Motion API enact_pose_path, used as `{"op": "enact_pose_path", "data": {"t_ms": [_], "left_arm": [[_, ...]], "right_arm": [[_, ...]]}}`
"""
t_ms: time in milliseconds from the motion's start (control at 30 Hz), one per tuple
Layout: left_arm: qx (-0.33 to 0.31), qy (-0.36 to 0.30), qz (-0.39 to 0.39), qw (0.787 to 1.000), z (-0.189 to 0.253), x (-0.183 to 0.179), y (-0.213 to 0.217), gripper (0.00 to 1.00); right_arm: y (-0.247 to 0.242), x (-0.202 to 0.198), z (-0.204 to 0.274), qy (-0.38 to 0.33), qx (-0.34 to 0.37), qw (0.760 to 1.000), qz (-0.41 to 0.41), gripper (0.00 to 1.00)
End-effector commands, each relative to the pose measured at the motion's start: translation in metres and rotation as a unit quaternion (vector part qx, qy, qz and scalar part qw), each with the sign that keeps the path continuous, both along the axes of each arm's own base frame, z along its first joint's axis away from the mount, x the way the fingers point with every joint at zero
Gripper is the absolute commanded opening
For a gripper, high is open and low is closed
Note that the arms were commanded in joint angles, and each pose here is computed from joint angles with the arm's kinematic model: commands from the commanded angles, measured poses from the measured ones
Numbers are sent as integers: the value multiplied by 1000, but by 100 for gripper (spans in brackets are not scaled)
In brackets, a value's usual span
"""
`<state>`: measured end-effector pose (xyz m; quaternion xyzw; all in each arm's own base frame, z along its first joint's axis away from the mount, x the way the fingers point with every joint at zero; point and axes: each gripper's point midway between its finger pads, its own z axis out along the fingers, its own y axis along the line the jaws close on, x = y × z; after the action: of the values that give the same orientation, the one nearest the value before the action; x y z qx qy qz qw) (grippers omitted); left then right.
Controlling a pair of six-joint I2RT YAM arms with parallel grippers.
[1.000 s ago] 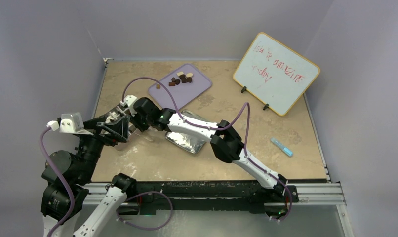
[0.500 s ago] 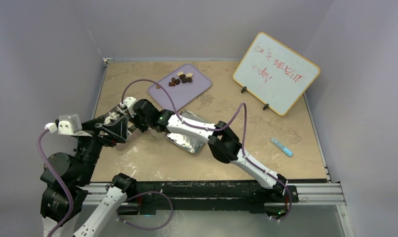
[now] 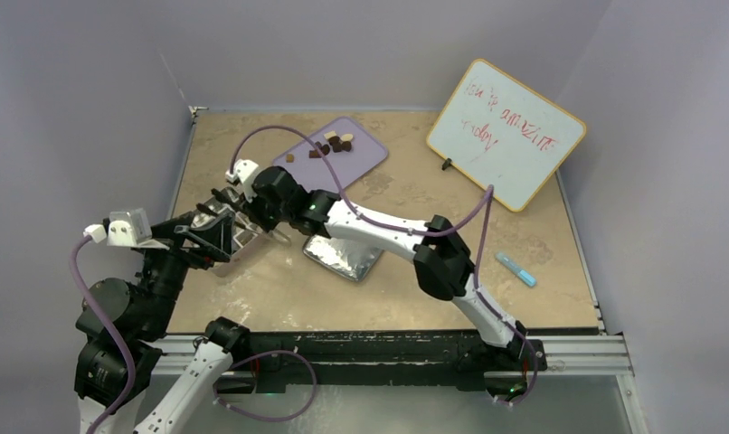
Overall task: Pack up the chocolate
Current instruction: Pick up the clamp from the packing box.
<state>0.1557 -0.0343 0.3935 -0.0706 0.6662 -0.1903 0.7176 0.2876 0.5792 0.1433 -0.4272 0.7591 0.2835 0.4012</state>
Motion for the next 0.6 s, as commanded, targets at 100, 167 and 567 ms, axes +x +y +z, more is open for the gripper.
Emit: {"op": "enact_pose_path", "data": {"t_ms": [100,167,567], "left_arm": [[4,46,-12,999,-20,15,-12,84],[24,58,-26,998,-28,21,-19,84],[-41,192,-115,974,-77,66,-83,79]], "right_arm": [[-25,3,99,-29,76,997,-14,0],[-43,1,101,-14,68,997,-21,0],[-176,-25,116,12,12,997,-69,0]]}}
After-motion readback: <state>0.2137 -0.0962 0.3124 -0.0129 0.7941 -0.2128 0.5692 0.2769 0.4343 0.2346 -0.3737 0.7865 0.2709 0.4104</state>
